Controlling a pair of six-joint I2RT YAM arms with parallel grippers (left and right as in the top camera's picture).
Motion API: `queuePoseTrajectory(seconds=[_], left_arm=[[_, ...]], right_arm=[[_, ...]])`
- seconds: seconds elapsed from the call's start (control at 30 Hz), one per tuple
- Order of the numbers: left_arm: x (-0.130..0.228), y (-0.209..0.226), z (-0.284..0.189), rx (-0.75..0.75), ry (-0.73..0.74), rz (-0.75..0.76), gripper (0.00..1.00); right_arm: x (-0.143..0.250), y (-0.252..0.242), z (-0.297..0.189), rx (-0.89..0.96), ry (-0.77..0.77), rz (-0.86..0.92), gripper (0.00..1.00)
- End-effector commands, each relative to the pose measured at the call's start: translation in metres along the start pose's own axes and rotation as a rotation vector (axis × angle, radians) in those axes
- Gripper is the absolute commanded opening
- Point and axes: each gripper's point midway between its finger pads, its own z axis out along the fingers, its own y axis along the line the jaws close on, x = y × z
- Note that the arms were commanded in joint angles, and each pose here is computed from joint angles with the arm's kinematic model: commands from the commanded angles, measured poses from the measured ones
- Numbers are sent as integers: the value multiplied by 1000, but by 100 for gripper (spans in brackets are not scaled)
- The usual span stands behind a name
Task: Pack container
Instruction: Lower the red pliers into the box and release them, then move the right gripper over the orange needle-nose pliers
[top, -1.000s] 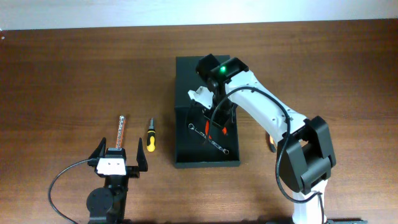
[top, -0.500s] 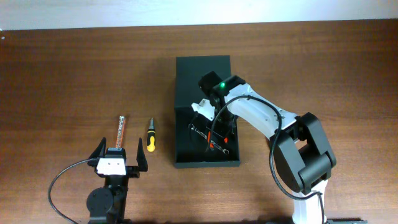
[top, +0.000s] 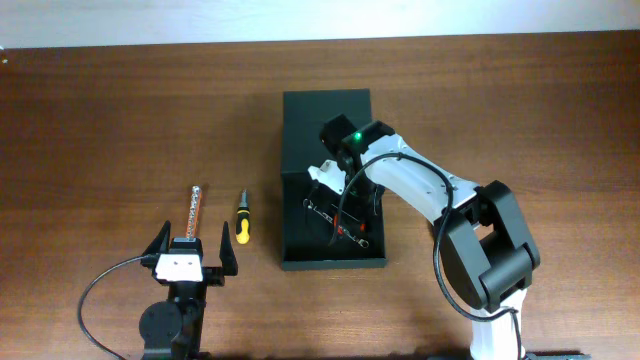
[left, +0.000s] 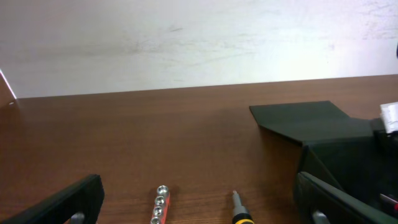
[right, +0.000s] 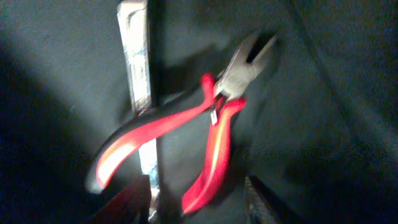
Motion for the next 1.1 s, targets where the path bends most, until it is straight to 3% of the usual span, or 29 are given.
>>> queuePoseTrajectory(seconds=[0.0, 0.27, 0.3, 0.33, 0.43, 0.6, 0.77, 1.07], left_arm=[[2, 1, 0, -6, 1, 16, 99], [2, 1, 0, -6, 1, 16, 99], [2, 1, 0, -6, 1, 16, 99], [2, 1, 0, -6, 1, 16, 99], [2, 1, 0, -6, 1, 16, 99], [2, 1, 0, -6, 1, 16, 99], [2, 1, 0, -6, 1, 16, 99], [2, 1, 0, -6, 1, 16, 99]], right_arm=[[-21, -2, -36, 25, -66, -4, 56], [-63, -4, -168, 125, -292, -32, 76], [-67, -4, -185, 141, -332, -36, 81], [-71, -3, -218, 173, -406, -41, 100], [-59, -20, -261, 287, -463, 35, 99], [-4, -71, -302, 492, -428, 277, 99], [42, -100, -315, 481, -438, 493, 99], [98, -104, -324, 463, -428, 600, 99]])
